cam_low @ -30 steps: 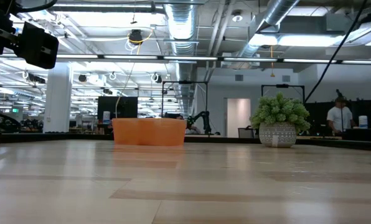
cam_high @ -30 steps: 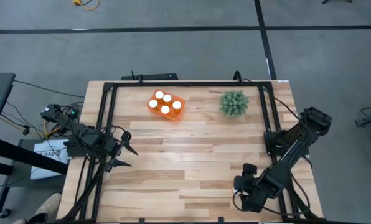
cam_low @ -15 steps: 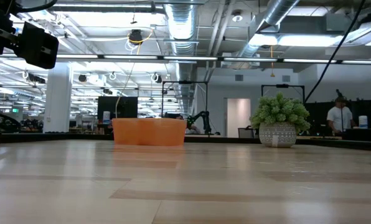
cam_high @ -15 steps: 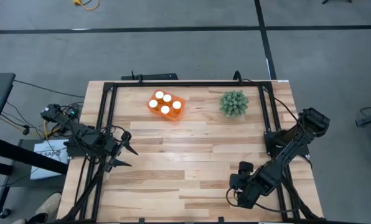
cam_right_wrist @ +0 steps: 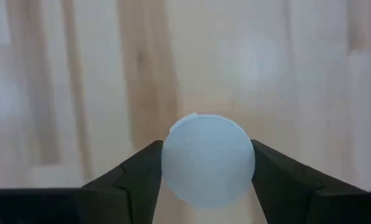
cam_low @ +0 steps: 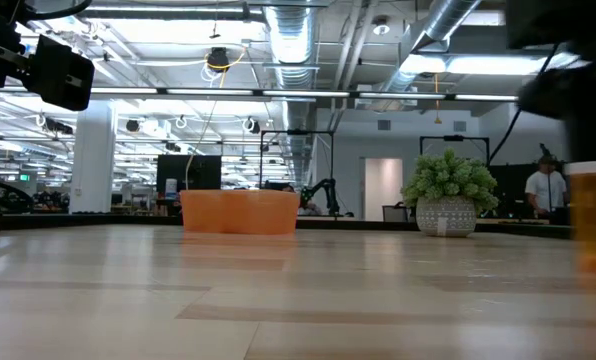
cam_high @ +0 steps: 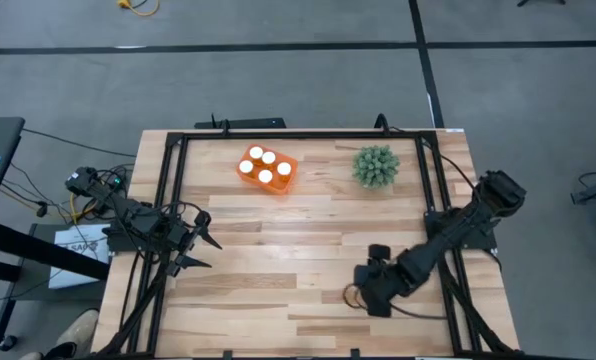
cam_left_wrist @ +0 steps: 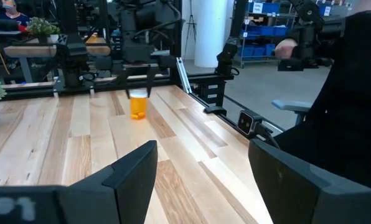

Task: Pick and place pill bottles into a basket
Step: Put the orange pill bottle into the orange bin

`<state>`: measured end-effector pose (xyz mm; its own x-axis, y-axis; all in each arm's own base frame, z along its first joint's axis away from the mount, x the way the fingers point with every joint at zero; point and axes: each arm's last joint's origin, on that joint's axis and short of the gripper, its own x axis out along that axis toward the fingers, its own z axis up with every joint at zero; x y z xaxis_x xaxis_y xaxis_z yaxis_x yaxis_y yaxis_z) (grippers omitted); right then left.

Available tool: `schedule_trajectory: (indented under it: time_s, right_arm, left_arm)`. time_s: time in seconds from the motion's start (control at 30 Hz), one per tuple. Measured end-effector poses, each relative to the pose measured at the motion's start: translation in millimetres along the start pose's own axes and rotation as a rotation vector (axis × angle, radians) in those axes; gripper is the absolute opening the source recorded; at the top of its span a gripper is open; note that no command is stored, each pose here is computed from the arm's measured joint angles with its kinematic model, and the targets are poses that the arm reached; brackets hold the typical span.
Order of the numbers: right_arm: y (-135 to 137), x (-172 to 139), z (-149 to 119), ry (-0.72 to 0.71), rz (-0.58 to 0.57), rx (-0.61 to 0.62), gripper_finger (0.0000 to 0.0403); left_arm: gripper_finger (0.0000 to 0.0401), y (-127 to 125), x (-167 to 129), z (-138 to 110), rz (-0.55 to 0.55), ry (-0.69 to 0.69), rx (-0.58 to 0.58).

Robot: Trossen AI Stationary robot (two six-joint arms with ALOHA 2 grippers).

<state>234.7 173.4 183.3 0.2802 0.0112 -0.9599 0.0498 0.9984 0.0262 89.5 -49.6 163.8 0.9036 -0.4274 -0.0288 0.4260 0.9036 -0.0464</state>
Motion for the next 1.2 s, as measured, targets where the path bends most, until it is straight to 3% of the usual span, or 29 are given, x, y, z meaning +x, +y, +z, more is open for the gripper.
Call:
schedule_trajectory:
  time_s: [0.3, 0.73, 0.97, 1.2]
  right_arm:
    - [-56.7, 3.4, 55.5, -0.132, -0.017, -0.088, 0.0194]
    - [-138.6, -47.7, 132.2, -0.365, -0.158, -0.179, 0.0194]
    - [-186.2, -64.9, 152.8, -0.494, -0.245, -0.152, 0.0204]
    - [-224.9, -68.0, 160.6, -0.585, -0.243, -0.095, 0.0197]
  left_arm:
    - [0.0242, 0.0, 0.0, 0.0, 0.000, 0.000, 0.000]
    - [0.0242, 0.0, 0.0, -0.1, 0.000, 0.000, 0.000]
    - [0.0242, 0.0, 0.0, 0.0, 0.000, 0.000, 0.000]
    - [0.0242, 0.0, 0.0, 0.0, 0.000, 0.000, 0.000]
